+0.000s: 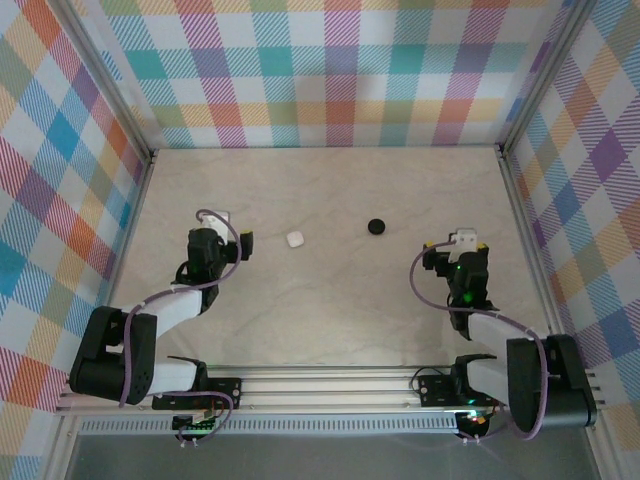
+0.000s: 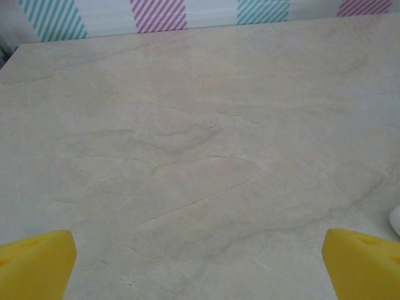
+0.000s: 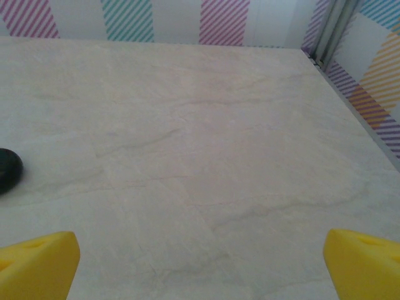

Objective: Insert the wireless bluetooth earbuds into the charging case

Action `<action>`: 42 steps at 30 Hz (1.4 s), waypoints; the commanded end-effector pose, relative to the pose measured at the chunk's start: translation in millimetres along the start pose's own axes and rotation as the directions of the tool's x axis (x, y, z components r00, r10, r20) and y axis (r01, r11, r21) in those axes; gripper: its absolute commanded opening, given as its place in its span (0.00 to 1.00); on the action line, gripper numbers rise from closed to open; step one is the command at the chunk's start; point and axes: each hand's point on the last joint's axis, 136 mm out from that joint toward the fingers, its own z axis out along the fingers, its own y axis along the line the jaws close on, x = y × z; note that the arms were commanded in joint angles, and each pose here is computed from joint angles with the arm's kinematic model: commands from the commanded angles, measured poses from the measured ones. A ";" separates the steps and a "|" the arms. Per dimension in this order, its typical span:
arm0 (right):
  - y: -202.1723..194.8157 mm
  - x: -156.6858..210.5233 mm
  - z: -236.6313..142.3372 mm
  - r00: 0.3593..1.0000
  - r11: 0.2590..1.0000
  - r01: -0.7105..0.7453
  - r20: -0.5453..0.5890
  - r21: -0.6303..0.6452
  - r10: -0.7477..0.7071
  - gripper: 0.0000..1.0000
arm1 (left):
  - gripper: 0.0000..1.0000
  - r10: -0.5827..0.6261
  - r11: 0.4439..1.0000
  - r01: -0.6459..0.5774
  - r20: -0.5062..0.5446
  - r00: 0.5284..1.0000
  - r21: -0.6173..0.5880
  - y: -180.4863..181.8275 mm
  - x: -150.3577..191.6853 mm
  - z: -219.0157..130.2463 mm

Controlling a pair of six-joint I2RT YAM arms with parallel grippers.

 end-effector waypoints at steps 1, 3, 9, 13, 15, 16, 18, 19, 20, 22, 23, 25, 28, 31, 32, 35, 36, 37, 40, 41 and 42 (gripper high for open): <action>12.3 -26.9 4.6 0.992 0.996 -0.044 0.115 -0.078 0.053 1.00 | 1.00 -0.056 0.998 0.057 0.053 0.997 -0.010 9.7 -6.1 0.8; 15.1 -28.6 11.0 0.990 0.994 -0.050 0.129 -0.092 0.062 1.00 | 1.00 -0.068 0.998 0.069 0.058 0.996 -0.015 11.8 4.1 4.0; 8.9 -6.8 32.6 0.990 0.996 -0.076 0.113 -0.044 0.081 1.00 | 1.00 -0.054 0.998 0.054 0.014 0.998 0.012 5.1 29.3 26.2; -0.3 -4.2 46.3 0.993 0.994 -0.106 0.050 0.009 0.106 1.00 | 1.00 -0.125 0.992 0.125 -0.026 0.992 0.000 18.8 35.0 35.8; -0.8 -2.6 61.4 0.993 0.994 -0.113 -0.026 0.009 0.113 1.00 | 1.00 -0.125 0.992 0.125 -0.027 0.992 0.001 18.8 35.5 35.6; -0.3 -2.0 63.3 0.993 0.994 -0.113 -0.043 0.005 0.113 1.00 | 1.00 -0.125 0.992 0.125 -0.026 0.992 -0.001 19.2 35.2 35.6; -0.8 -2.9 62.9 0.993 0.994 -0.113 -0.035 0.004 0.114 0.99 | 1.00 -0.123 0.992 0.123 -0.025 0.992 -0.001 19.1 34.9 35.6; -0.5 -2.5 62.4 0.993 0.994 -0.113 -0.033 0.001 0.113 1.00 | 1.00 -0.124 0.992 0.124 -0.026 0.992 -0.001 19.1 35.3 35.5; -0.6 -2.8 62.7 0.993 0.994 -0.113 -0.031 0.002 0.113 1.00 | 1.00 -0.122 0.993 0.122 -0.027 0.992 0.001 18.5 35.5 35.4; 0.4 -2.8 62.7 0.993 0.994 -0.111 -0.034 -0.003 0.111 1.00 | 1.00 -0.123 0.992 0.123 -0.026 0.992 0.001 18.7 35.1 35.5; 0.3 -3.6 62.7 0.993 0.994 -0.111 -0.031 -0.003 0.111 1.00 | 1.00 -0.122 0.993 0.122 -0.026 0.992 0.001 18.3 35.1 35.5; 0.1 -3.4 62.7 0.993 0.994 -0.111 -0.032 -0.002 0.111 1.00 | 1.00 -0.124 0.992 0.124 -0.025 0.992 0.000 18.9 34.6 35.6; 0.6 -3.1 62.6 0.993 0.994 -0.111 -0.033 -0.004 0.110 1.00 | 1.00 -0.123 0.992 0.123 -0.025 0.992 0.000 18.4 34.7 35.6; 0.3 -2.8 62.7 0.993 0.994 -0.111 -0.034 -0.003 0.111 1.00 | 1.00 -0.123 0.992 0.123 -0.023 0.992 0.001 18.5 34.3 35.6; 0.1 -2.6 62.6 0.993 0.994 -0.111 -0.035 -0.002 0.111 1.00 | 1.00 -0.123 0.992 0.123 -0.025 0.992 0.000 18.6 34.8 35.5; 0.1 -3.1 62.6 0.993 0.994 -0.110 -0.033 -0.002 0.110 0.99 | 1.00 -0.123 0.992 0.123 -0.025 0.992 0.000 18.6 35.0 35.4; 0.4 -3.2 62.7 0.993 0.994 -0.109 -0.032 -0.003 0.109 1.00 | 1.00 -0.123 0.992 0.123 -0.025 0.992 0.000 18.6 34.8 35.5; 0.8 -3.1 62.6 0.993 0.994 -0.109 -0.033 -0.005 0.109 1.00 | 1.00 -0.122 0.992 0.123 -0.025 0.992 0.001 18.6 34.7 35.5; 3.0 -2.1 64.1 0.993 0.994 -0.108 -0.043 -0.018 0.107 1.00 | 1.00 -0.121 0.993 0.122 -0.025 0.992 0.000 18.7 34.7 35.4; 2.8 -1.8 64.0 0.993 0.994 -0.108 -0.043 -0.019 0.108 1.00 | 1.00 -0.121 0.993 0.121 -0.025 0.992 0.000 18.5 34.9 35.5; 2.3 -2.1 63.8 0.993 0.994 -0.109 -0.040 -0.017 0.108 1.00 | 1.00 -0.122 0.993 0.122 -0.025 0.992 0.000 18.6 34.8 35.5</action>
